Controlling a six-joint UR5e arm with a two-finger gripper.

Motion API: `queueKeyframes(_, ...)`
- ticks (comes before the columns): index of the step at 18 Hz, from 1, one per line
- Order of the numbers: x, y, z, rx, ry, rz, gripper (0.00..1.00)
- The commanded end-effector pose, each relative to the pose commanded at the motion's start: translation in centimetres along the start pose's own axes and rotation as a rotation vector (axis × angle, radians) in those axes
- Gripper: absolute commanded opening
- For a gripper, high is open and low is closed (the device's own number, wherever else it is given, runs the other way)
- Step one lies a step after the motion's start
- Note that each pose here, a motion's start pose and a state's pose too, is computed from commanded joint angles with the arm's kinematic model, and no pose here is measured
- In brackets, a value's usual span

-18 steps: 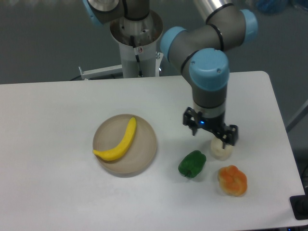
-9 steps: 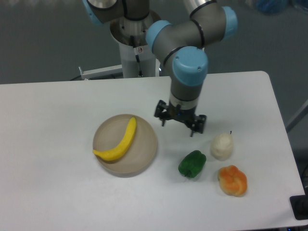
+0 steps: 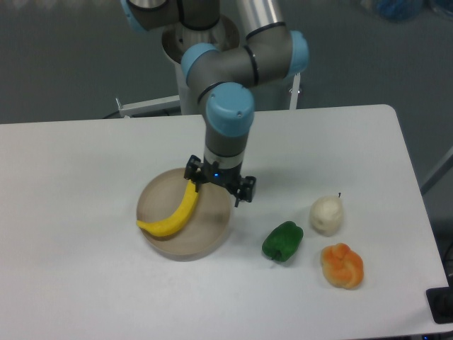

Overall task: Pick up the banana from the plate
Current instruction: 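Lower the gripper onto the yellow banana and close on it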

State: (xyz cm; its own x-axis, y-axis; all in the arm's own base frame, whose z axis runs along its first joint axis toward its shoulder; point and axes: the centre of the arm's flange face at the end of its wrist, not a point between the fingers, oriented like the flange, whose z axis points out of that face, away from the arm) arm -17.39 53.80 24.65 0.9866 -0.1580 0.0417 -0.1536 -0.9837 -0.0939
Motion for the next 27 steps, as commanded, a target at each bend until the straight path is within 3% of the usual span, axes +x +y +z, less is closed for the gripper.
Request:
queueKeyframes(8,3.3,-0.3,3.9,-0.044,0.015,0.010,1.00)
queueKeyframes(21,4.9,-0.7,5.6,-0.084,0.016,0.009,1.00)
queueKeyframes(25,4.8,-0.7,6.0,-0.092,0.018,0.008,0.91)
queueKeyframes(27,4.8,-1.0,5.7,-0.086,0.014,0.010,0.77)
